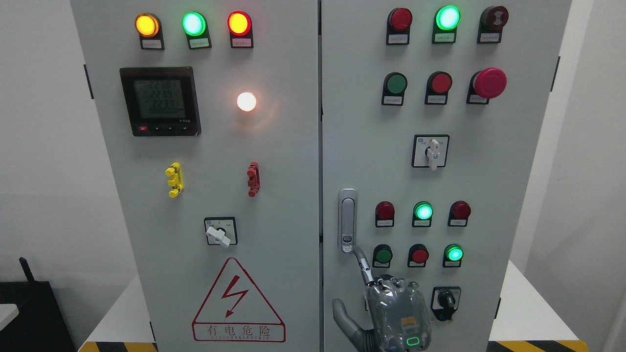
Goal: Release door handle
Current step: 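Raise the right hand from below toward the silver door handle, then move the right hand up alongside the silver lever handle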
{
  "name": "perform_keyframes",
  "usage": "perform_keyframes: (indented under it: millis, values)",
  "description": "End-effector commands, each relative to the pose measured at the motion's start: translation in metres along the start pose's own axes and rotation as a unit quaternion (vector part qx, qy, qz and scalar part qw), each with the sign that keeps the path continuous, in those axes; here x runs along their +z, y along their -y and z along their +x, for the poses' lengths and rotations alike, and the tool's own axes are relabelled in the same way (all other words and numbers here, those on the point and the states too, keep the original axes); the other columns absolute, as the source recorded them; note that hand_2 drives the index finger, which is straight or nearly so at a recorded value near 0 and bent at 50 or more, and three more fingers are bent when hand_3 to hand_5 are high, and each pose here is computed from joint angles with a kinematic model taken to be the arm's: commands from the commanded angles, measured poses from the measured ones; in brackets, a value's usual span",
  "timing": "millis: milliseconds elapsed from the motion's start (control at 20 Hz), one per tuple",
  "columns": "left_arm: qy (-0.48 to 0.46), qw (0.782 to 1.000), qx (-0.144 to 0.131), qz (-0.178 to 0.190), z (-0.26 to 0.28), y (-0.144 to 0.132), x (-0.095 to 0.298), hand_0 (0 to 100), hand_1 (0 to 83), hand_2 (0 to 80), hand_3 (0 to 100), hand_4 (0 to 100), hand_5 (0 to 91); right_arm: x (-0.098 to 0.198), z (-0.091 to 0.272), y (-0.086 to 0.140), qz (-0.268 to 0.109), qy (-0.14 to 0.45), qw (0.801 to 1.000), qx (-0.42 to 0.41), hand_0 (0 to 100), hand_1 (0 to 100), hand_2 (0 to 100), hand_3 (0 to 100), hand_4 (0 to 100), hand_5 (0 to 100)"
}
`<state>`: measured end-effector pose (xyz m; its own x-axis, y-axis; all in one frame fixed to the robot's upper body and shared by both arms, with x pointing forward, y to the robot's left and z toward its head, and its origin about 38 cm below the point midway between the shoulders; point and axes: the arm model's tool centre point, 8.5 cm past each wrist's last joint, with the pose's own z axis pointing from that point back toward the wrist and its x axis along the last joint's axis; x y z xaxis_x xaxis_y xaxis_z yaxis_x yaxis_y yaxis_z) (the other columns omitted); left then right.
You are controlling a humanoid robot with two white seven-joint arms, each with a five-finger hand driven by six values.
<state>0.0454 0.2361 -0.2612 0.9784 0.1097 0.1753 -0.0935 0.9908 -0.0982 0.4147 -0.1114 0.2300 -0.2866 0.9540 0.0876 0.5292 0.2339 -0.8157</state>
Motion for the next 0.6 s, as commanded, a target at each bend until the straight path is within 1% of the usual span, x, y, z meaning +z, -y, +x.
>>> perform_keyframes:
  millis: [0, 550]
  values:
    - [-0.009, 1.0, 0.007, 0.002, -0.0066, -0.0009, 0.0011, 12, 38.9, 0.0, 0, 0, 0.0, -0.0019, 0.0025, -0.0017, 0.002, 0.004, 1.0, 0.0, 37, 26, 0, 100, 94, 99]
    - [-0.008, 1.0, 0.006, 0.002, -0.0056, -0.0008, 0.0009, 12, 38.9, 0.0, 0, 0, 0.0, -0.0019, 0.0042, -0.004, 0.005, 0.002, 1.0, -0.003, 37, 26, 0, 100, 94, 99]
